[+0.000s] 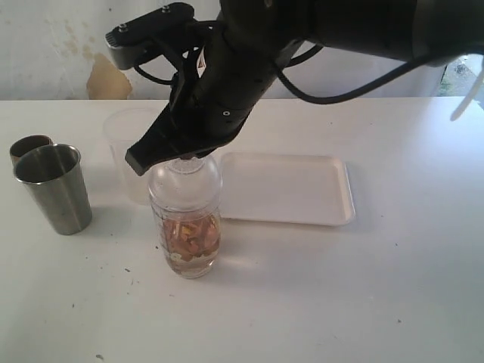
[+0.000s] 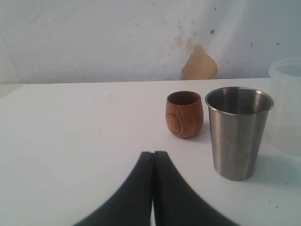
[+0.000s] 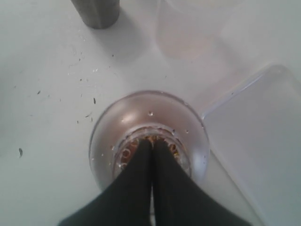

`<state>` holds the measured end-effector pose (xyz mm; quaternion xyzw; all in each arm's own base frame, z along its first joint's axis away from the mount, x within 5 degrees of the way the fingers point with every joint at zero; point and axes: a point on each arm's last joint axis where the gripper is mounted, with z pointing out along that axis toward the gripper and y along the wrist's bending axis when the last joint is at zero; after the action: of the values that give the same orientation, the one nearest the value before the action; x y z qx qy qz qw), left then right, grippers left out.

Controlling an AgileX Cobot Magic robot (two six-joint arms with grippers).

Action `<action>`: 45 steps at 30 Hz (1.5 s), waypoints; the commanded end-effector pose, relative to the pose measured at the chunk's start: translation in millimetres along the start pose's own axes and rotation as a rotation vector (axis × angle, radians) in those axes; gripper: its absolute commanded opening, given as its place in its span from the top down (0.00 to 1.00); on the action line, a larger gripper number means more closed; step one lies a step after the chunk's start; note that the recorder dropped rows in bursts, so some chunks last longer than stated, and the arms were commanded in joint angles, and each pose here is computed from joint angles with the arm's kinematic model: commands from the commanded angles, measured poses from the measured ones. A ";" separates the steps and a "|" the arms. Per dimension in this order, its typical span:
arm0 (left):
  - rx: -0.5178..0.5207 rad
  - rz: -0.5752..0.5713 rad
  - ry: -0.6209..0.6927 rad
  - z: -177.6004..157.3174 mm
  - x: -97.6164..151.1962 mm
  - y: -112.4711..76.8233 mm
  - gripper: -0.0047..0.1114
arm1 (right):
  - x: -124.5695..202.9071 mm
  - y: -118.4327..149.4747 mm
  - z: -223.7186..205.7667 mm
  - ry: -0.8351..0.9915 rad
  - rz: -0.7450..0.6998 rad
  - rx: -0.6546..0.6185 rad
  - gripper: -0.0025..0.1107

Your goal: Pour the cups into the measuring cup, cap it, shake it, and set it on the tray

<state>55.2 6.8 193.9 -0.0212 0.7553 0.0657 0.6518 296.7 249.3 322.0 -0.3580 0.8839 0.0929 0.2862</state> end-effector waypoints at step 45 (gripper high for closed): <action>0.000 -0.002 0.004 0.2 1.8 -0.1 0.96 | 18.2 -3.7 49.3 0.390 -0.039 0.014 0.98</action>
<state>55.2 6.8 193.9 -0.0212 0.7553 0.0657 0.6518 309.9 256.3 312.7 -0.3719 0.9017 0.0499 0.2148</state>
